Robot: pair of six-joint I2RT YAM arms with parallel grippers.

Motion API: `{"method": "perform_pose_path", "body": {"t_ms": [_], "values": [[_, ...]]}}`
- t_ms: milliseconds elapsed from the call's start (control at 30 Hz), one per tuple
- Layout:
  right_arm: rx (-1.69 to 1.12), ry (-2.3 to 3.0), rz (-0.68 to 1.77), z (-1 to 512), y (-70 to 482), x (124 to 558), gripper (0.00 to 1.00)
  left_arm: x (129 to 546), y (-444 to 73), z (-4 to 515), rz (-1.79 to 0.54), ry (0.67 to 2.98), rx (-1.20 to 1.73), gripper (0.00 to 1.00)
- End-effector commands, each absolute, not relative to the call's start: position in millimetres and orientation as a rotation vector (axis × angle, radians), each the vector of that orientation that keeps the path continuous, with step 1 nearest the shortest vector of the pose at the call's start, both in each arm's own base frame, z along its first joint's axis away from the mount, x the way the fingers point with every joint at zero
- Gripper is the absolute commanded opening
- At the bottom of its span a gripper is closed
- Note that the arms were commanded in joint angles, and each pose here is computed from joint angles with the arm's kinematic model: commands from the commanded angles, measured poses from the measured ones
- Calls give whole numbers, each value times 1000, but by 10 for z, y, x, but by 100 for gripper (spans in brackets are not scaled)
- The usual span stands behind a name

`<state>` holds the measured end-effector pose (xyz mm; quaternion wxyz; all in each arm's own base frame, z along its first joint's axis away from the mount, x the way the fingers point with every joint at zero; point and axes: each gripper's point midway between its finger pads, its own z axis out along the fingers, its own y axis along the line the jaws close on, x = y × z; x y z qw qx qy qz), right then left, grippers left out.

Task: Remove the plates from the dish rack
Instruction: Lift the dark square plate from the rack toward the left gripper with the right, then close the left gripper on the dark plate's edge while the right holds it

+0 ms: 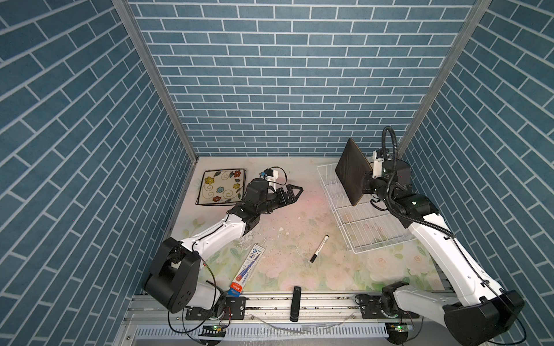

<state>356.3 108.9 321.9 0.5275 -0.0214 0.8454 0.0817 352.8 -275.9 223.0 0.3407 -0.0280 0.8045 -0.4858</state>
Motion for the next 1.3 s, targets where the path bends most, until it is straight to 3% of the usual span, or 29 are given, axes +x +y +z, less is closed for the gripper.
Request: {"method": "perform_pose_path", "body": {"t_ms": [0,500,967,1267], "values": [[53,1659,510,4369,1252,3476,0,3521,-2709,2269,-1339,2078,-78,100],[216,1486,1152,4157,1813,3730,0,3530,-2624,2539,-1490,1960,-115,100],[284,1459,1437,3859,2028,3752,0,3714,-2467,2659,-1571,1823,-174,100],[290,1494,1491,3690,2198,3609,0,3855,-2505,2675,-1663,1727,-168,93]]}}
